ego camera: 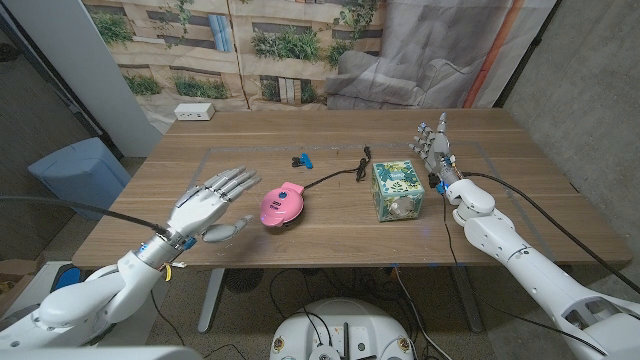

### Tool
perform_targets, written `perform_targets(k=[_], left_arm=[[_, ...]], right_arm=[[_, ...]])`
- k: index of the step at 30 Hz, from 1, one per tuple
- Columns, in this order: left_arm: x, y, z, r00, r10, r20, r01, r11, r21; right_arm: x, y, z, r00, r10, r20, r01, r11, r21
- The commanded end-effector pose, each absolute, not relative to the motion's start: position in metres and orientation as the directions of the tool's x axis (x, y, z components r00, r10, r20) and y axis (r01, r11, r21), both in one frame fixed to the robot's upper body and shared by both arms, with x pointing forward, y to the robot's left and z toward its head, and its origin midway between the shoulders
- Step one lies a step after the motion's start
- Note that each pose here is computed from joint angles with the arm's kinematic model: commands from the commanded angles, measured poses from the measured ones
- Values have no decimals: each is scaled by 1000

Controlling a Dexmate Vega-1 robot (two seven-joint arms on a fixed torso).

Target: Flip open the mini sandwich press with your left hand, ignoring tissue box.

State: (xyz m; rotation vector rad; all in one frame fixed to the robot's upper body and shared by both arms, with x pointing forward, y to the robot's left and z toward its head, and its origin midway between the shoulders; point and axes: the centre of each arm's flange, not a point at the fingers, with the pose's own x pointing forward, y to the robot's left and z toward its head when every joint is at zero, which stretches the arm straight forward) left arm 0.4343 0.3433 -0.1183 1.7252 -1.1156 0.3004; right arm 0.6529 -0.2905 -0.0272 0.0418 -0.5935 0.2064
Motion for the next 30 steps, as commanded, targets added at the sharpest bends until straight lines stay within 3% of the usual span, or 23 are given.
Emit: perform_targets(k=[1, 30], left_arm=[[427, 322, -141, 536, -499, 681, -822, -124, 556], [450, 299, -171, 514, -507, 692, -851, -204, 484]], right_arm=[[653, -290, -27, 809, 181, 559, -205, 979, -20], [653, -290, -27, 809, 181, 559, -205, 979, -20]])
